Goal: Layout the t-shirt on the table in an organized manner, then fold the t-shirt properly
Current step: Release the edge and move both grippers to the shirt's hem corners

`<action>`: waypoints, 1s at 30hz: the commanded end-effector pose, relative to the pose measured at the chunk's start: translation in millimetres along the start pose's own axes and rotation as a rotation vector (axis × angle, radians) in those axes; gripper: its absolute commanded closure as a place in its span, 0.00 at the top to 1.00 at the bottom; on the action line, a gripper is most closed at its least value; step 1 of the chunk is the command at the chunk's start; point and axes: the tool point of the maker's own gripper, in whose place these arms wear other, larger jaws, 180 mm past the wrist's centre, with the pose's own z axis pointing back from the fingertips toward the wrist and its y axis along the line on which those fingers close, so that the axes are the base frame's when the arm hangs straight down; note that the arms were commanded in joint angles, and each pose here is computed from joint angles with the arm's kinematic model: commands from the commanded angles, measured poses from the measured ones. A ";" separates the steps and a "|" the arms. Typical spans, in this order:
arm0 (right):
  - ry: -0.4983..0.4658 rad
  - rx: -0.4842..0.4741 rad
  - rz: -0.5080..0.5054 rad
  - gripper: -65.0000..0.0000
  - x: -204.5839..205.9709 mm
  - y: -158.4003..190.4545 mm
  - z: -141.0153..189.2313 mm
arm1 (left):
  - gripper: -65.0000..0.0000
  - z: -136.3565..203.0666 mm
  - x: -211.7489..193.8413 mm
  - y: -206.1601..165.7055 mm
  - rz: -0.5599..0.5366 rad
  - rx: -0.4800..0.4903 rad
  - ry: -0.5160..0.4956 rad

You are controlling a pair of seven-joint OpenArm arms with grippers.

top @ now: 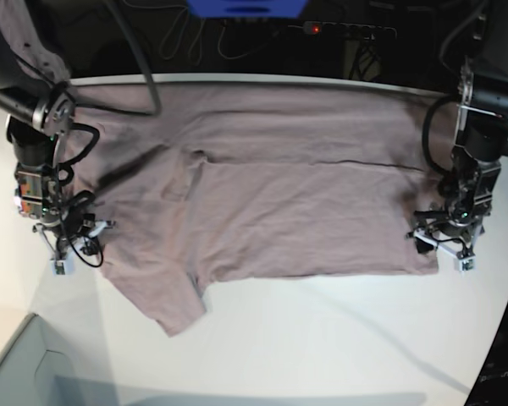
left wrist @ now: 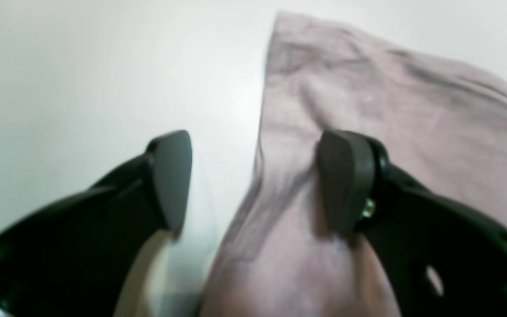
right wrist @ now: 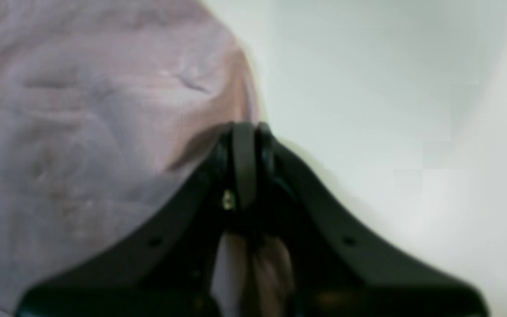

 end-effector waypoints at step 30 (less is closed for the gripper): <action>-0.067 -0.039 0.116 0.00 7.9 6.1 17.8 | 0.00 6.9 21.4 -20.1 -0.030 -0.093 -0.057</action>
